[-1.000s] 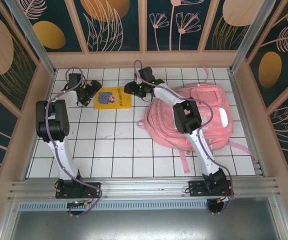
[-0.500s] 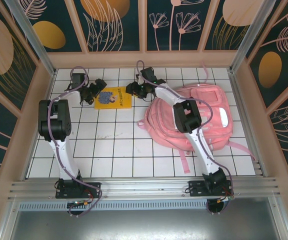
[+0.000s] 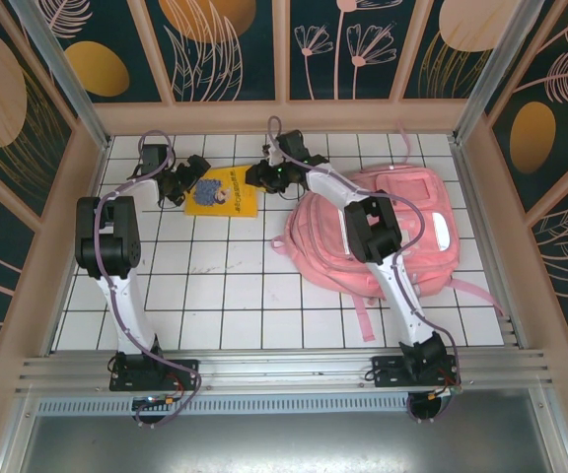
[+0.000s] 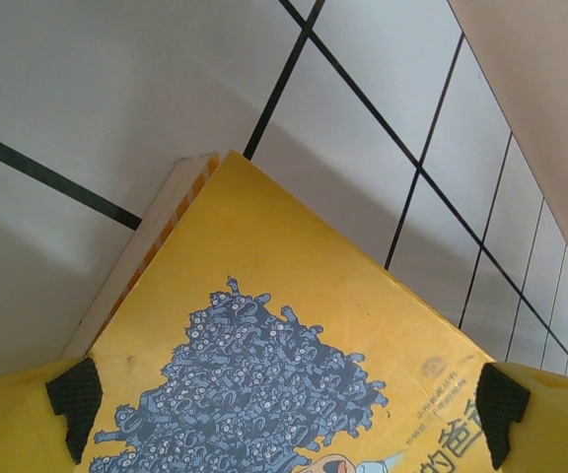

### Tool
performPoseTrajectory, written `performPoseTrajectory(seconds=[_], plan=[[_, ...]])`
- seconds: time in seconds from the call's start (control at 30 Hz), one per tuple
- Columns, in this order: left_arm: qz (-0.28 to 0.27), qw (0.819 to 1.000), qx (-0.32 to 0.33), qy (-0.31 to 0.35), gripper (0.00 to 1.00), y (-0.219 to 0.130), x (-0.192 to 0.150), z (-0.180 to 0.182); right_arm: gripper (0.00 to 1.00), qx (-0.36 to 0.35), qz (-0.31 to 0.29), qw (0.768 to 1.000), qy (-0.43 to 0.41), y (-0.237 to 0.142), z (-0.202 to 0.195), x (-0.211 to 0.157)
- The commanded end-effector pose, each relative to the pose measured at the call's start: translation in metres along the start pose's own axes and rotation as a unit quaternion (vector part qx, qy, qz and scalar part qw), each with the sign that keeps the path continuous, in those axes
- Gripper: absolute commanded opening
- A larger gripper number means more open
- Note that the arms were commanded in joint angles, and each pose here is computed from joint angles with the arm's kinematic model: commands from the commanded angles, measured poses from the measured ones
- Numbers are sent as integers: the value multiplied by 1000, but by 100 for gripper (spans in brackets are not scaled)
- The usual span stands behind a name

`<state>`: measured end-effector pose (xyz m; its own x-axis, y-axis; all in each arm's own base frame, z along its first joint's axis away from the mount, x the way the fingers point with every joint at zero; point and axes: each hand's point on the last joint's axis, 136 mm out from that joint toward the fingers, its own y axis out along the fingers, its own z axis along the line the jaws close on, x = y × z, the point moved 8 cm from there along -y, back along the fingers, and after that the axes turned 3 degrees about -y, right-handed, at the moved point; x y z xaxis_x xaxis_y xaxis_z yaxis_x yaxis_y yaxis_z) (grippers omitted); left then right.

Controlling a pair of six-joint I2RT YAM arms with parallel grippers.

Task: Pack the student bag

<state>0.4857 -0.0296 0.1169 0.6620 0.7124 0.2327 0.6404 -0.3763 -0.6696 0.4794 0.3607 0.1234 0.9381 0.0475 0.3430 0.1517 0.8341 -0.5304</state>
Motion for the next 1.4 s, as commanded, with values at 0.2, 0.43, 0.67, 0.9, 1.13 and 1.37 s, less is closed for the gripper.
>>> performPoseTrajectory(seconds=[0.2,0.43,0.67,0.9,1.13,1.37], plan=[[54,998,-12,-9,98,8,-25,1,30,9,10,999,-48,7,21,-9],[8,999,49,0,99,-22,-13,-2,13,-9,8,999,-36,10,15,-8],[-112,987,92,-71,99,-114,6,7,4,16,2,1000,2,-1,25,-14],[-53,984,37,-164,98,-137,-58,35,7,46,-10,995,91,-6,32,-25],[-43,971,-51,-229,98,-136,-100,50,7,82,-13,985,150,-9,53,-33],[-28,963,-96,-251,96,-116,-105,51,7,100,-4,983,151,-5,77,-46]])
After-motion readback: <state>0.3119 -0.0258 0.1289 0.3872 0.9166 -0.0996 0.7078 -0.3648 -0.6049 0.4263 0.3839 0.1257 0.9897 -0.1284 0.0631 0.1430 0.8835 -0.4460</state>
